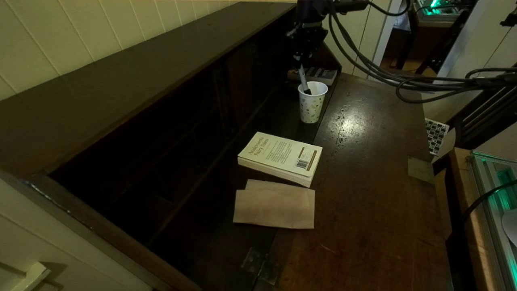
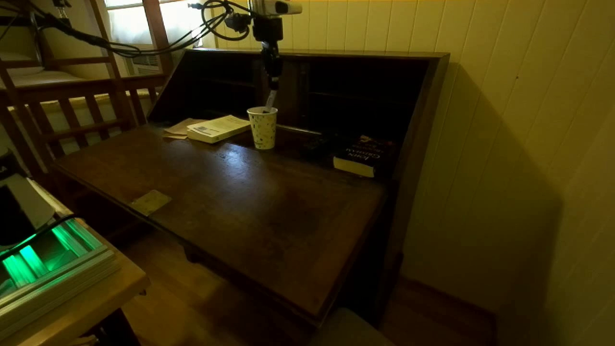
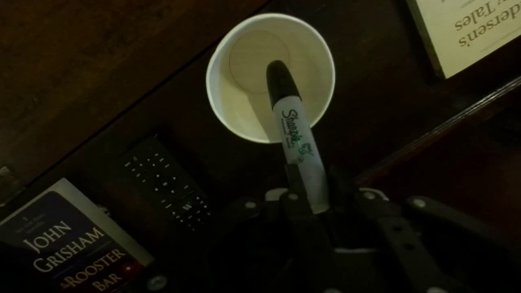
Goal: Pick up the cup, place it in between the books, remove the marker from the cup and place it on top of the cabinet
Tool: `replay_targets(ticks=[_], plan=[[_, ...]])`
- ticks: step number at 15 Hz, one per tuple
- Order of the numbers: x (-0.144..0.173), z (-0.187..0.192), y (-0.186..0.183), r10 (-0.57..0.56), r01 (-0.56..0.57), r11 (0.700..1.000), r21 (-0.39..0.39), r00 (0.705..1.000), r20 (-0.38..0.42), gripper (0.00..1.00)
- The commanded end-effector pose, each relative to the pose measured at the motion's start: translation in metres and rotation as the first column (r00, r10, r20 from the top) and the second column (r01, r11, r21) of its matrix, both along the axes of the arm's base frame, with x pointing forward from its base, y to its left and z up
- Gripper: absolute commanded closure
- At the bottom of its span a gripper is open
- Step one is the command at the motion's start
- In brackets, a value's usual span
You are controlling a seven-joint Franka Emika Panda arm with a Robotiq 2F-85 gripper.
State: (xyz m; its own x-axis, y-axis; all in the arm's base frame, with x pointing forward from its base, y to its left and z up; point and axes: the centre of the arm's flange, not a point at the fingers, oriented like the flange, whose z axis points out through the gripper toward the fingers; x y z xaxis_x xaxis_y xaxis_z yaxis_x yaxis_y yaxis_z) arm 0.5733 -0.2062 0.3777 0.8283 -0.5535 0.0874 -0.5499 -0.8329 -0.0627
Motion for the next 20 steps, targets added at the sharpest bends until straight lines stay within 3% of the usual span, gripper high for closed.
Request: replay_targets(ticks=[1,20], plan=[[-0.007,0.027,0.003,0.041,-0.04,0.999,-0.022,0.999,0.029,0.94],[-0.005,0.129,0.007,0.196,-0.178,0.978,-0.112,0.963,0.186,0.94]])
